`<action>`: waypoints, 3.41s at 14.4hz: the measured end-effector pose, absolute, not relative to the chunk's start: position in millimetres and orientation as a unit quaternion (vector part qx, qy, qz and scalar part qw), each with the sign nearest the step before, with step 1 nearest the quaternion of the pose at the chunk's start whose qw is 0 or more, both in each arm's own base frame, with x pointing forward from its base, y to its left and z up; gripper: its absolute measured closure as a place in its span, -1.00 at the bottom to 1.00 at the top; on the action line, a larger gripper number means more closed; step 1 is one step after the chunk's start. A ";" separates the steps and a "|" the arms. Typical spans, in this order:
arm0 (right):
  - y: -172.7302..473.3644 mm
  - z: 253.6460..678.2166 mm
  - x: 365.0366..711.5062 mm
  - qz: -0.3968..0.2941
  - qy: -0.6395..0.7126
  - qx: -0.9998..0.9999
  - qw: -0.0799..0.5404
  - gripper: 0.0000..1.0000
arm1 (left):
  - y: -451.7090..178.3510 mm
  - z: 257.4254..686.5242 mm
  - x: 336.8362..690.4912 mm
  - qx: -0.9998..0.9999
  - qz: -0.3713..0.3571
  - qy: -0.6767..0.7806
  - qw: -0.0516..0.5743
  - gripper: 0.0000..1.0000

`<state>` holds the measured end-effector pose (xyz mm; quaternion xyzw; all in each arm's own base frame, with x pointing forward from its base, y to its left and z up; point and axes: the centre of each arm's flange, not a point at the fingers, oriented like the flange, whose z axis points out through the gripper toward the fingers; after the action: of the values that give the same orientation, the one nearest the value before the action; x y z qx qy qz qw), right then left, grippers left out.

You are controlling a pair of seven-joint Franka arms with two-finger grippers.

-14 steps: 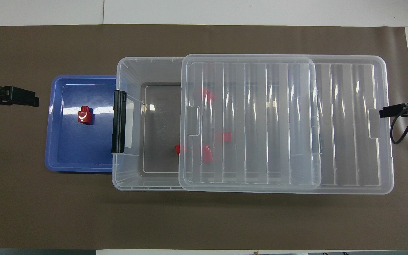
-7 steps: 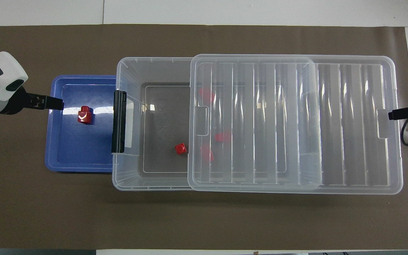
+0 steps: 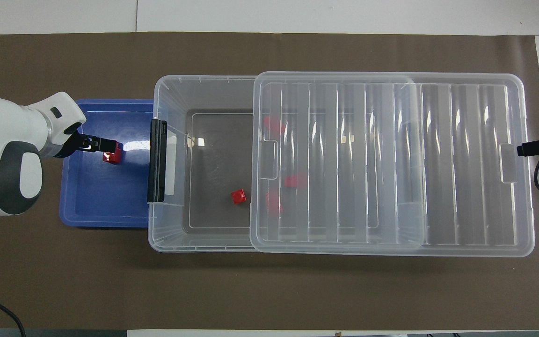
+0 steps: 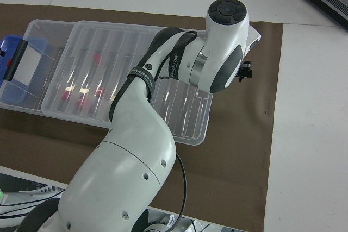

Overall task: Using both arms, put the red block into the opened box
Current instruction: 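Reach the left gripper to the red block in the blue tray and grasp it, then lift the red block out of the blue tray with the left gripper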

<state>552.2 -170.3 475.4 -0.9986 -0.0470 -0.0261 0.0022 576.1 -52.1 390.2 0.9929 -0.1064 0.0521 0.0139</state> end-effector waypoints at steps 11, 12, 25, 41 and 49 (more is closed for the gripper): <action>-105.0 533.5 574.4 0.006 -0.042 -0.999 -0.004 -1.00 | -52.0 301.7 581.9 0.993 0.058 -0.104 0.012 -1.00; -97.8 536.5 575.2 0.009 -0.039 -0.999 -0.006 -1.00 | -51.4 299.9 581.9 0.993 0.056 -0.104 0.012 -1.00; -83.8 545.8 576.1 0.014 -0.024 -1.000 -0.009 -1.00 | -49.5 312.8 572.4 0.994 0.022 -0.102 0.014 -1.00; -9.2 597.7 547.0 0.014 0.007 -1.000 0.009 -1.00 | -50.0 314.0 572.2 0.994 0.029 -0.101 0.013 0.32; -12.6 597.2 546.8 0.014 0.017 -1.000 0.009 -1.00 | -50.9 450.3 569.7 0.994 0.040 -0.103 0.015 0.32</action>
<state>546.8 -12.6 597.2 -0.9997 0.0172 0.0142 0.0090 569.7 -50.9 450.3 0.9937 -0.1034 0.0404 0.0153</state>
